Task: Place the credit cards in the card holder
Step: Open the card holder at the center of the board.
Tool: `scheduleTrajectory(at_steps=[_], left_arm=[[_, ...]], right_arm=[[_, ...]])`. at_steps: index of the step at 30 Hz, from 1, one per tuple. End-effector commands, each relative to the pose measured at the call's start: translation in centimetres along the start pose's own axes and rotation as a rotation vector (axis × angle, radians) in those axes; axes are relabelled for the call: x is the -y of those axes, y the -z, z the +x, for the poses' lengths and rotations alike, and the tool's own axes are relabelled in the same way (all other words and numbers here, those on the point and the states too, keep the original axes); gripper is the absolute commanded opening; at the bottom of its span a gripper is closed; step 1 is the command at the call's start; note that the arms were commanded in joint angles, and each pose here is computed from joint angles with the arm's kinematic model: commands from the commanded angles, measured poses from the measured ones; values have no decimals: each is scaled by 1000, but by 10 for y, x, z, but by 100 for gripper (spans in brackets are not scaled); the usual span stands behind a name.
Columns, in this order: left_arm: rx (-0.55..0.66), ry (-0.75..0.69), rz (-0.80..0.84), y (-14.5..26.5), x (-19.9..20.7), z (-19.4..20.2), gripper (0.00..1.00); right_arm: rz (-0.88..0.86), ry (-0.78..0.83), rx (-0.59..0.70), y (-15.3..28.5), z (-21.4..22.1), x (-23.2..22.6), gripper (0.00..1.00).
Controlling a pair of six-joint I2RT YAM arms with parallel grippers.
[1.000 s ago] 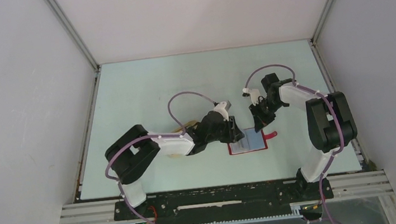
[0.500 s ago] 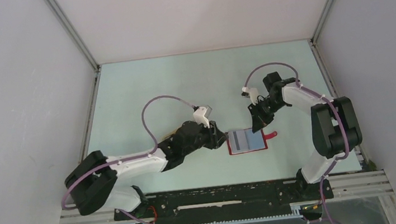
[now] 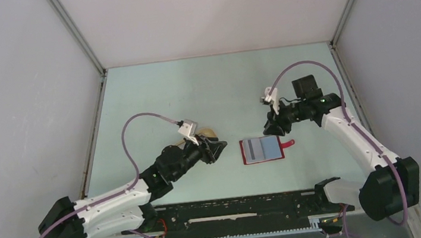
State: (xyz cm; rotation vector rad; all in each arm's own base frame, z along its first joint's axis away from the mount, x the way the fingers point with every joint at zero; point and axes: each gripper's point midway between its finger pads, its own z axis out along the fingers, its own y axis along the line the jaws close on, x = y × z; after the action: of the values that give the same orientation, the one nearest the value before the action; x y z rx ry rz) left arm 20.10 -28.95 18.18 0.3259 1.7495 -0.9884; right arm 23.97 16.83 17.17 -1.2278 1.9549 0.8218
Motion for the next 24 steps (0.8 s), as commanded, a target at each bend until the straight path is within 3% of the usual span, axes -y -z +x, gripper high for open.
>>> scheduleTrajectory(at_steps=[1,5,15,19,24], left_arm=[[67,-50,-58,11,-16,-9,50],[66,-45,-77,22,-24,-2,50],[89,-32,-125,40,-43,10,51],[104,-42,-174,45,-54,11,55],[133,-41,-284,53,-77,8,70]], right_arm=[[-86,188,-101,-28,25,-7,34],[-41,194,-267,-54,51,9,21],[-38,188,-488,-106,88,9,20],[-55,174,-490,-110,85,5,19],[-57,262,-329,-87,30,-8,22]])
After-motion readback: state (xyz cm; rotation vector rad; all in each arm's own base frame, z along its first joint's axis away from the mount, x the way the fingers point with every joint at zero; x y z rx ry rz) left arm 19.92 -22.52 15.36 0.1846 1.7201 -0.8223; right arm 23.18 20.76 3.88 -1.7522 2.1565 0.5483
